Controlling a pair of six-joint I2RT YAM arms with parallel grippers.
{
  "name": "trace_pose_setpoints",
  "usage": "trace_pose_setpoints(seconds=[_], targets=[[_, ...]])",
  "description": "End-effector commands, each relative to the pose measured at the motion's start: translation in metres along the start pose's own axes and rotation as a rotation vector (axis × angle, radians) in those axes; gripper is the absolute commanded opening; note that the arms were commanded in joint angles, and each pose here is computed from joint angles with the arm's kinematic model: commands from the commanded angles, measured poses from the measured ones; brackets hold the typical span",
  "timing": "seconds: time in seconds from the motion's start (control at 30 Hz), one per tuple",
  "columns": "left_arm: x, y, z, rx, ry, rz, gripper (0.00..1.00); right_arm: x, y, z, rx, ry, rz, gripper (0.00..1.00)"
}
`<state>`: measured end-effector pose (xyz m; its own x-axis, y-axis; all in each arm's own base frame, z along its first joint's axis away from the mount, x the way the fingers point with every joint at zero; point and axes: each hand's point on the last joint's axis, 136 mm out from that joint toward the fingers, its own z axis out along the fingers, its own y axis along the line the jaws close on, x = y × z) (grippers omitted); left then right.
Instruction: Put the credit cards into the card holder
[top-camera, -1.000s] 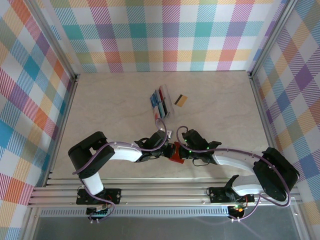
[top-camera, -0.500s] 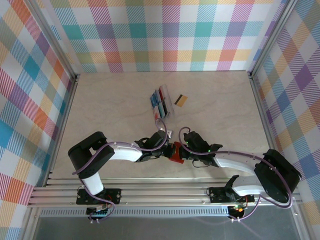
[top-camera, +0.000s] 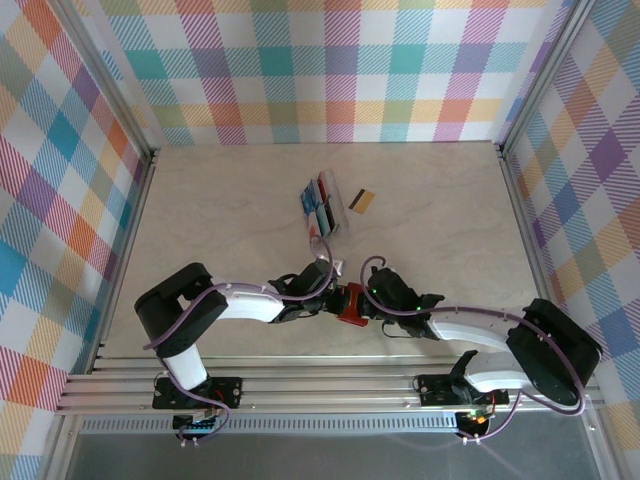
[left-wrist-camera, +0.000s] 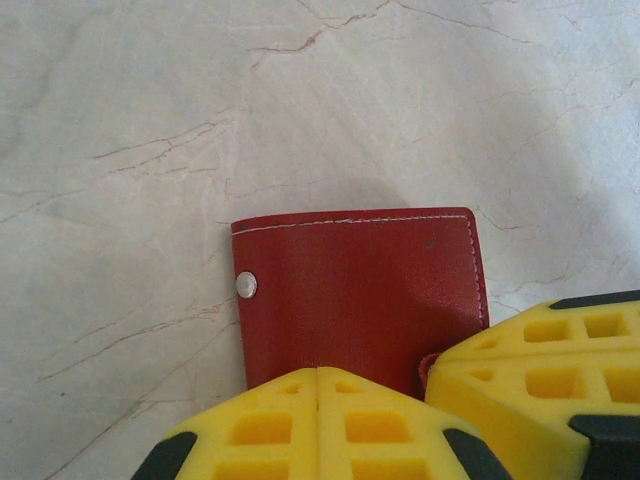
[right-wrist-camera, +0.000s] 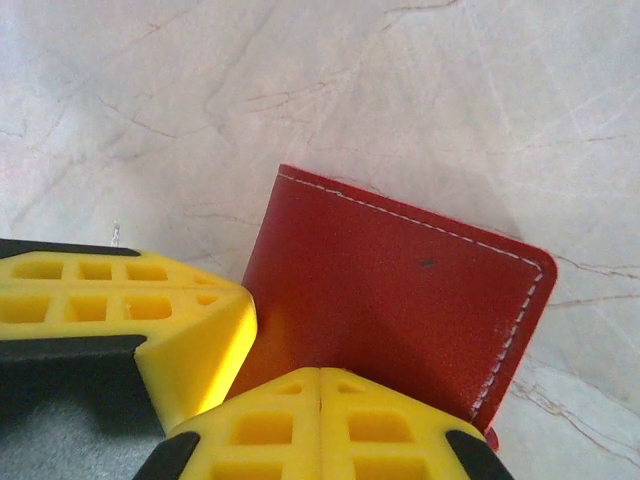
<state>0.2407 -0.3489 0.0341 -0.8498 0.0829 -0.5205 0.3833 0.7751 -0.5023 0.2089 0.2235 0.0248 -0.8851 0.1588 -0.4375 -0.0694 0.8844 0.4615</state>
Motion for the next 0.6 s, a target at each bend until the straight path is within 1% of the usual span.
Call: trace_pose_setpoints(seconds=[0.0, 0.1, 0.3, 0.47, 0.57], targets=[[-0.004, 0.023, -0.003, -0.081, 0.000, -0.038, 0.05, 0.079, -0.115, -0.008, 0.409, 0.225, 0.000, 0.00], [-0.006, 0.023, -0.004, -0.079, -0.003, -0.041, 0.05, 0.081, -0.115, -0.012, 0.405, 0.218, -0.004, 0.00], [-0.014, 0.015, -0.006, -0.057, 0.002, -0.044, 0.07, 0.075, -0.101, -0.007, 0.350, 0.206, -0.027, 0.00], [-0.035, 0.015, -0.030, -0.046, -0.041, -0.068, 0.18, 0.070, -0.088, -0.001, 0.290, 0.193, -0.045, 0.00], [-0.052, 0.013, -0.051, -0.050, -0.083, -0.070, 0.27, 0.068, -0.085, 0.003, 0.284, 0.190, -0.059, 0.00]])
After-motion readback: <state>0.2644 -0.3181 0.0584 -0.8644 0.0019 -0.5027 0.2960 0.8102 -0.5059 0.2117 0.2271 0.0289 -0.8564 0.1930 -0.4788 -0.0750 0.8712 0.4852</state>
